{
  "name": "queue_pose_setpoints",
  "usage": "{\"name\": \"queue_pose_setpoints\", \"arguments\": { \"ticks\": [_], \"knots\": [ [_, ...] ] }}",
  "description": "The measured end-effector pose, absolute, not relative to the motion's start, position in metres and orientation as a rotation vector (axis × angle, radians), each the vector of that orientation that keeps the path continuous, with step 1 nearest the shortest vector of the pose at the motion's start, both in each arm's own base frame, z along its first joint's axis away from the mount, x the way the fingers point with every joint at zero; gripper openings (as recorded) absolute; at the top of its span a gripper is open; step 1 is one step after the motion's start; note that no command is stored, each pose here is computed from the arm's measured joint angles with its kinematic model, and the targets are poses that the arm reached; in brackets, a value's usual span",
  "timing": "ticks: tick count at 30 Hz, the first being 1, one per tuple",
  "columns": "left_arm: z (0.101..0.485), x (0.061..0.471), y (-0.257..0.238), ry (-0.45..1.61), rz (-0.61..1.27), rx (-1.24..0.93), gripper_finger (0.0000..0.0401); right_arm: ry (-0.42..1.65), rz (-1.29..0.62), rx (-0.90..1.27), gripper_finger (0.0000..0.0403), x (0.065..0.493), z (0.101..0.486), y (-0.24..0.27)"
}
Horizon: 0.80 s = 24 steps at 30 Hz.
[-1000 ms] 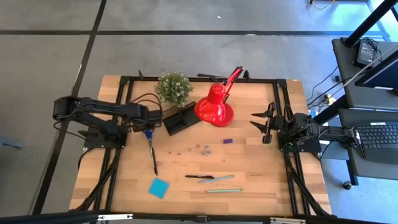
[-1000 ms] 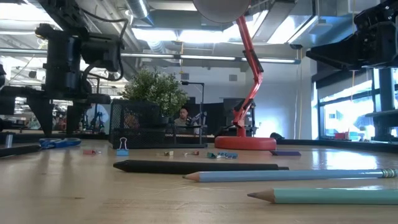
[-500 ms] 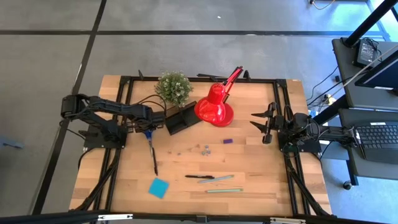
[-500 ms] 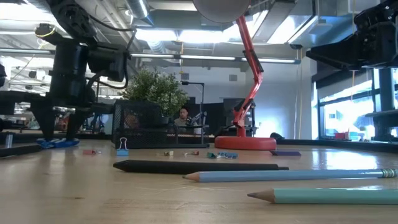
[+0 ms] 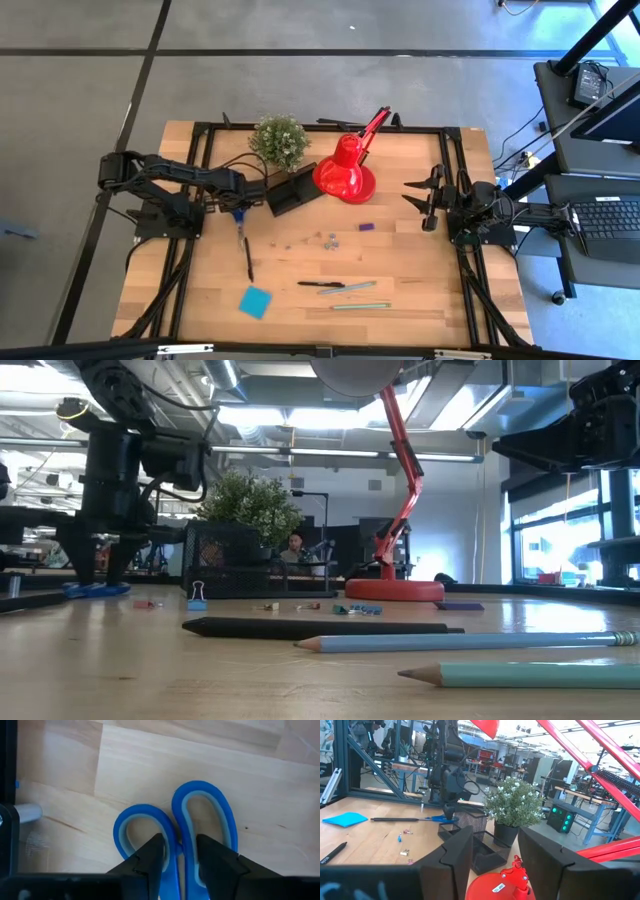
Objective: Pick and place office supplies into organizer
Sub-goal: Put the blue scissor into the black desk organizer
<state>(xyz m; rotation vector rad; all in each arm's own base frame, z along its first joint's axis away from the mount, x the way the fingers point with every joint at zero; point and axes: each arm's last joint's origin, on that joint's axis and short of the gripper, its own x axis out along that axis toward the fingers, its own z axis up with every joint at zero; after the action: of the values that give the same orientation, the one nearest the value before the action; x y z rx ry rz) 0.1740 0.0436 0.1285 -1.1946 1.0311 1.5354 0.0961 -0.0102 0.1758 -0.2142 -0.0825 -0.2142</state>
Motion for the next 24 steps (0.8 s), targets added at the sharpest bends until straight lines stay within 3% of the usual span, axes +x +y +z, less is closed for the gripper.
{"name": "queue_pose_setpoints", "arguments": {
  "ticks": [6, 16, 24],
  "knots": [
    [0.129, 0.174, 0.044, 1.084, 1.478, -1.132, 0.009, -0.082, -0.214, -0.215, 0.0162, 0.096, 0.176, -0.01],
    [0.131, 0.173, 0.041, 1.113, 1.422, -1.098, 0.009, -0.082, -0.214, -0.216, 0.0162, 0.096, 0.176, -0.01],
    [0.149, 0.176, 0.037, 1.124, 1.247, -1.064, 0.009, -0.082, -0.215, -0.216, 0.0162, 0.096, 0.176, -0.01]
  ]
}}
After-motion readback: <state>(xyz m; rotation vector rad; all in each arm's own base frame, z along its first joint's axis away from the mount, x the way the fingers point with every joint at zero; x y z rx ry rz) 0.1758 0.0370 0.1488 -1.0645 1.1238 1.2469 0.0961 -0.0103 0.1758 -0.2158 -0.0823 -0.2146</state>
